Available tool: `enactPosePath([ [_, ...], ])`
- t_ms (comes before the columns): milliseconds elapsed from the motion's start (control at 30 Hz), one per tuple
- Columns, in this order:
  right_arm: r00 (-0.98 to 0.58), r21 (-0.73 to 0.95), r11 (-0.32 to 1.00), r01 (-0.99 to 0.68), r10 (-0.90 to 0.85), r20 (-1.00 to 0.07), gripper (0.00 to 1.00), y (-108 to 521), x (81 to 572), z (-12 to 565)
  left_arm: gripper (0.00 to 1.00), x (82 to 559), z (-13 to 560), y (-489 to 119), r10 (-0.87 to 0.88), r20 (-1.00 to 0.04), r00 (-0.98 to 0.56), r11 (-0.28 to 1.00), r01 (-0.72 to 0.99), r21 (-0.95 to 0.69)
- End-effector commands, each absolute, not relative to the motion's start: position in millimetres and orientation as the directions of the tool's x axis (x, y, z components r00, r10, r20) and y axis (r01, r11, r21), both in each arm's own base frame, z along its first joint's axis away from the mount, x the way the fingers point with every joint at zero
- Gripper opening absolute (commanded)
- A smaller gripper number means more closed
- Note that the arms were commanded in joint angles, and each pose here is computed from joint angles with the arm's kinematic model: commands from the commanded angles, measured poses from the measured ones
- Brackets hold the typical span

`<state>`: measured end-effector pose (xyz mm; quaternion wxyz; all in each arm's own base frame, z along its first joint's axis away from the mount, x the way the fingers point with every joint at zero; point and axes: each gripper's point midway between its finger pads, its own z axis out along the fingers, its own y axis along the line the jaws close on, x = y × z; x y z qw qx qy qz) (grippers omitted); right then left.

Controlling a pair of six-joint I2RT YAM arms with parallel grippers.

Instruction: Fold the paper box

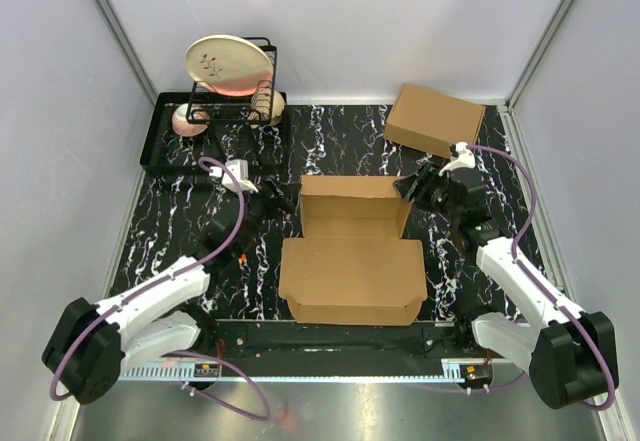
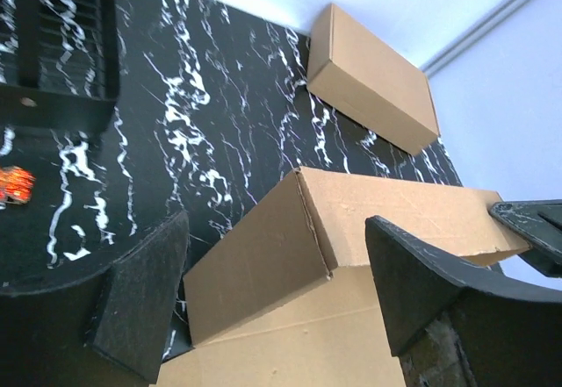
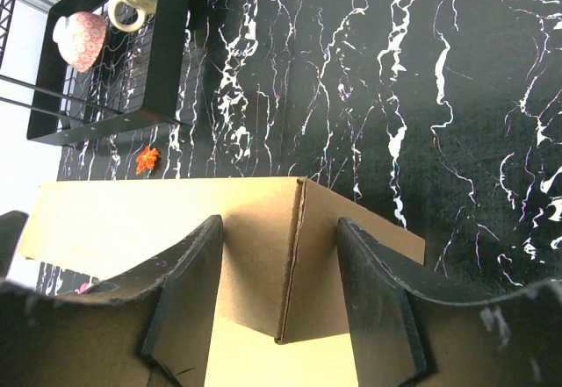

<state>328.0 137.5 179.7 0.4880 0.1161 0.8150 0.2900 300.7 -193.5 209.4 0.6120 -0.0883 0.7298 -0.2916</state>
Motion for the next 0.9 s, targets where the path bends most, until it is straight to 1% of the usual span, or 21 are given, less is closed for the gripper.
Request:
enactPosePath([
  [0, -0.565, 0.525, 0.850, -0.041, 0.414, -0.714, 0.57, 127, 315, 143, 0.84, 301, 242, -228, -0.584, -0.733, -0.350, 0.626, 0.380, -0.681],
  [100, -0.565, 0.524, 0.851, -0.045, 0.411, -0.715, 0.57, 128, 314, 142, 0.84, 306, 246, -234, -0.593, -0.713, -0.375, 0.581, 0.414, -0.701],
  [200, -0.567, 0.522, 0.852, -0.044, 0.409, -0.715, 0.57, 127, 314, 141, 0.82, 309, 244, -241, -0.576, -0.710, -0.405, 0.569, 0.425, -0.704],
  [333, -0.565, 0.522, 0.851, -0.047, 0.409, -0.717, 0.57, 127, 314, 142, 0.73, 312, 231, -244, -0.567, -0.701, -0.434, 0.569, 0.409, -0.713],
  [367, -0.567, 0.522, 0.852, -0.047, 0.408, -0.716, 0.57, 128, 314, 142, 0.67, 312, 228, -243, -0.569, -0.696, -0.439, 0.569, 0.401, -0.718],
  [467, -0.566, 0.521, 0.852, -0.051, 0.405, -0.718, 0.56, 128, 314, 142, 0.61, 315, 218, -240, -0.580, -0.678, -0.452, 0.560, 0.384, -0.734],
  [567, -0.566, 0.523, 0.851, -0.052, 0.406, -0.717, 0.56, 128, 314, 142, 0.59, 320, 211, -234, -0.606, -0.645, -0.465, 0.537, 0.359, -0.763],
  [667, -0.568, 0.523, 0.851, -0.052, 0.406, -0.716, 0.56, 128, 313, 141, 0.55, 322, 207, -232, -0.625, -0.617, -0.478, 0.505, 0.355, -0.786],
  [733, -0.566, 0.522, 0.851, -0.052, 0.406, -0.718, 0.56, 128, 313, 141, 0.49, 324, 203, -232, -0.625, -0.606, -0.492, 0.496, 0.350, -0.795],
  [800, -0.568, 0.522, 0.851, -0.053, 0.404, -0.717, 0.56, 128, 312, 141, 0.46, 323, 198, -233, -0.627, -0.597, -0.501, 0.483, 0.351, -0.802],
  [867, -0.567, 0.520, 0.852, -0.053, 0.403, -0.718, 0.56, 128, 312, 140, 0.45, 322, 198, -234, -0.630, -0.590, -0.505, 0.470, 0.356, -0.808],
])
